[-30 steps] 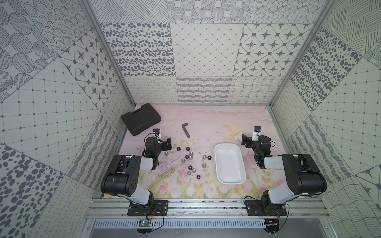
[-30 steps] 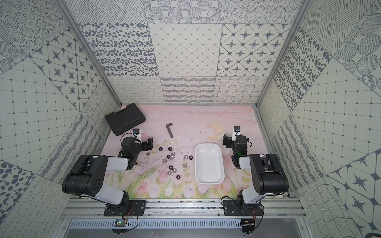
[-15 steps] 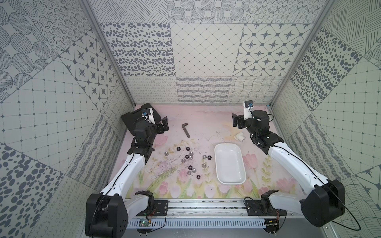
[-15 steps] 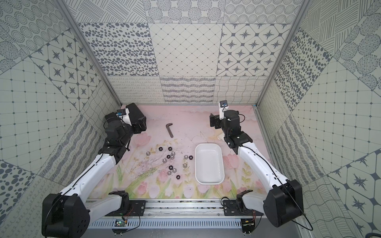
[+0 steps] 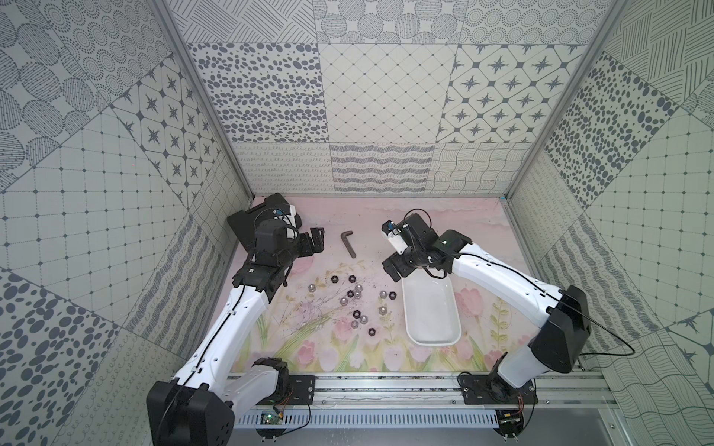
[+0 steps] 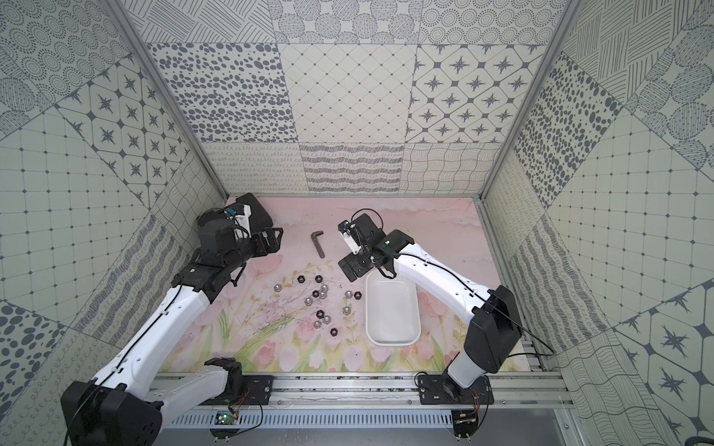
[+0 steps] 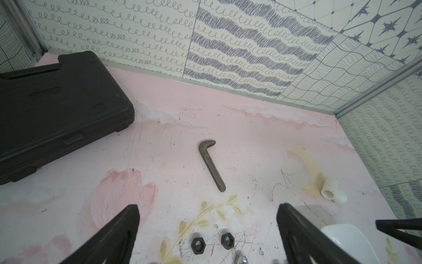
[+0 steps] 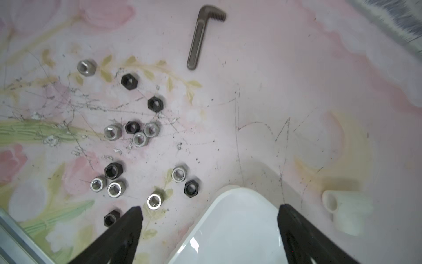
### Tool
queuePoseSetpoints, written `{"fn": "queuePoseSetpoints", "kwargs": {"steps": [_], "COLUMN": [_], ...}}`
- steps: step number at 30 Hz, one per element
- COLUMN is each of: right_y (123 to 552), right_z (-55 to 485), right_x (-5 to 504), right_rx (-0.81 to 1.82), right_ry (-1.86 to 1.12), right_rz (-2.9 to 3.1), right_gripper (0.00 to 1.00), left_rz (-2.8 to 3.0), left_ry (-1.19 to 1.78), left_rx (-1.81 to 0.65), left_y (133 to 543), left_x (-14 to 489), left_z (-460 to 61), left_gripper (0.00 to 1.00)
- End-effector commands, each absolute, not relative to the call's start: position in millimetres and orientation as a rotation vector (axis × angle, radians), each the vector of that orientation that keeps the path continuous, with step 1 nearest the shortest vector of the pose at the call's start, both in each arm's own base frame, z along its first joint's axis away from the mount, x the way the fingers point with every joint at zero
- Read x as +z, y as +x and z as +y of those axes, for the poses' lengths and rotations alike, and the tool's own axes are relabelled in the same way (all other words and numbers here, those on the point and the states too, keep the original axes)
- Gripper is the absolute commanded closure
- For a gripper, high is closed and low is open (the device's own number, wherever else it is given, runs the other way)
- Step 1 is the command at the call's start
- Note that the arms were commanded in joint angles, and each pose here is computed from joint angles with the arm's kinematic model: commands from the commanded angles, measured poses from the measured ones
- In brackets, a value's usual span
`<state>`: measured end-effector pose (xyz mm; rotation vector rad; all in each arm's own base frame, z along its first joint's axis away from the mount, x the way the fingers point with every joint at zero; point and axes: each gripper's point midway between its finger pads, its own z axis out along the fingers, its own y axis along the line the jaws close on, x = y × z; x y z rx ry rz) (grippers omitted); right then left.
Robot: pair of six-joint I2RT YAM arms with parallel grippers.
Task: Put the nuts on the desktop into the storage box
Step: Pick up the nut from the center of the board.
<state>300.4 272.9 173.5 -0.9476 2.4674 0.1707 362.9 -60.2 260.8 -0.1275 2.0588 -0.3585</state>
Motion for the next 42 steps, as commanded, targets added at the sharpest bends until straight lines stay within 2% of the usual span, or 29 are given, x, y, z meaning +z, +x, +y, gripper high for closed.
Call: {"fn": "queuePoseSetpoints", "kwargs": {"steps": [1,8,11,15,22,31,42], "right_y": [280.9,268.2,268.9,271.5,274.4,284.2,287.3], "right_z": [273.6,293.1,306.8,322.7,325.2,323.6,318.9], "right_x": [159.2,120.8,116.2,118.8,86.9,62.2,35.8], "right_rx": [0.187,0.143,0.149,0.152,0.116,0.116,0.084], "right_ry": [-0.986,-1.112,-1.159,-1.203,-1.256,-1.227,-1.257], "right_rz": [2.589,2.684,2.67,2.63,2.683,2.721,2.759], "right_gripper": [0.03,0.06,0.1,0.1,0.15,0.32,0.35], "left_rz": [2.176,2.199,2.204,2.203,2.208,2.215,2.223], "left_ry": [-0.145,-0.163,-0.165,-0.167,-0.165,-0.162,-0.165], "left_rx": [-0.425,-0.444,-0.446,-0.439,-0.427,-0.437,-0.429], "left_y": [345.1,343.0,342.2,341.7,340.0,340.1,340.2], "left_x": [242.6,235.2,233.5,233.9,232.1,230.3,227.7], "left_z": [-68.6,-70.5,-70.7,-69.4,-68.0,-69.7,-68.7], "left_gripper": [0.01,0.01,0.01,0.01,0.01,0.01,0.01]}}
